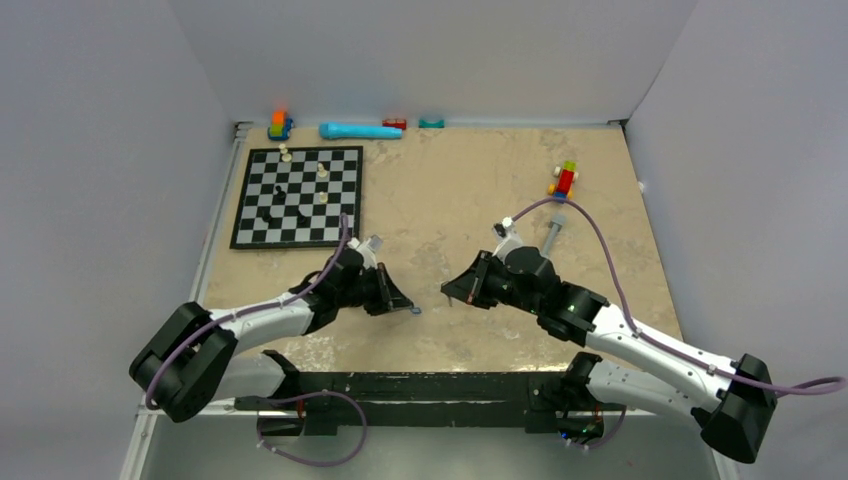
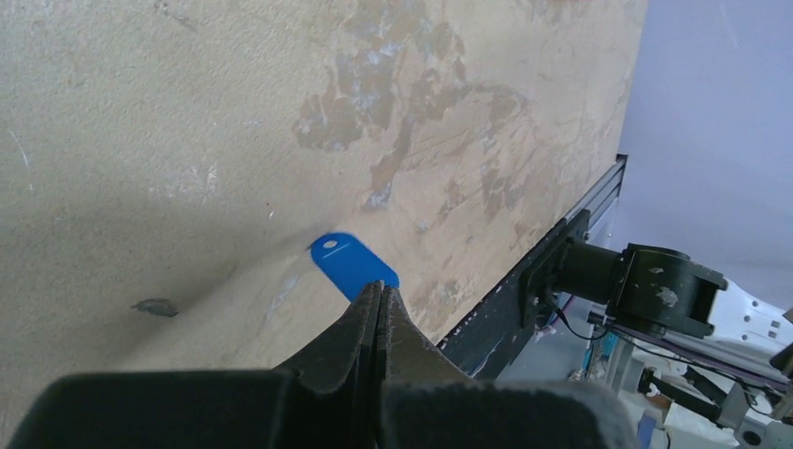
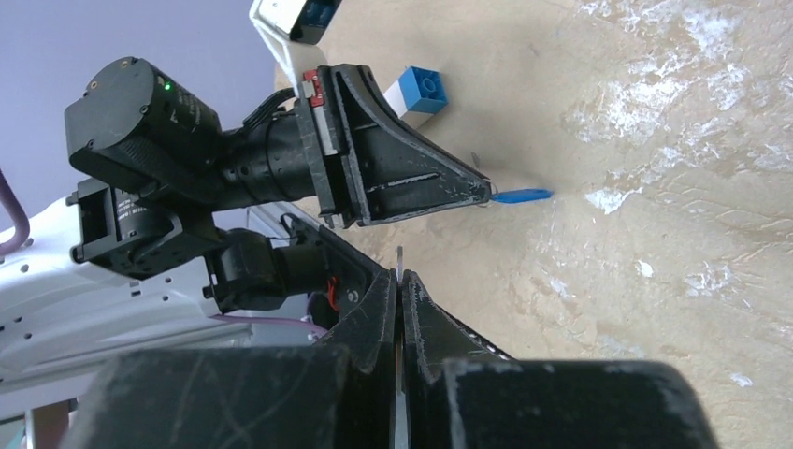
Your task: Remove the keys from the keyring
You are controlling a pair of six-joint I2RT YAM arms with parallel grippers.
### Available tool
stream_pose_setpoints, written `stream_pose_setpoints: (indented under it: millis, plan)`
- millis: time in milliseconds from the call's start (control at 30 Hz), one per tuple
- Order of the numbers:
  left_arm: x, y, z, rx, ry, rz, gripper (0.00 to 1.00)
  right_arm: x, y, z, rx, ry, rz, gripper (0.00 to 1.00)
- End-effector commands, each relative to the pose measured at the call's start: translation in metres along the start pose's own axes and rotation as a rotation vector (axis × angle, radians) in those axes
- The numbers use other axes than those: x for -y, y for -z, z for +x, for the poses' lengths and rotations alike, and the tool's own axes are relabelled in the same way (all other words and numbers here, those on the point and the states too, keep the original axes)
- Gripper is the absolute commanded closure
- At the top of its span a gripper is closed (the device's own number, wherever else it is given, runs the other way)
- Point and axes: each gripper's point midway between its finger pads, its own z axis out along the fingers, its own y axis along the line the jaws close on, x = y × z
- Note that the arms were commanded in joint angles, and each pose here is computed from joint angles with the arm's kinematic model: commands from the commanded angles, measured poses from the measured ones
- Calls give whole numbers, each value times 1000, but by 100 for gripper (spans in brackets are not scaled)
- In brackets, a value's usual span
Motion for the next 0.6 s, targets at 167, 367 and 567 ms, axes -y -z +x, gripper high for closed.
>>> stream_pose_setpoints:
  millis: [167, 367, 567]
  plan:
    - [14, -8, -17, 32, -80, 10, 61, -6, 5, -3, 20, -8, -38, 100]
    - [38, 22, -41, 70, -177, -83, 18, 0, 8, -1, 18, 1, -22, 100]
    - [60, 60, -47, 103, -239, -88, 17, 15, 2, 13, -11, -29, -21, 100]
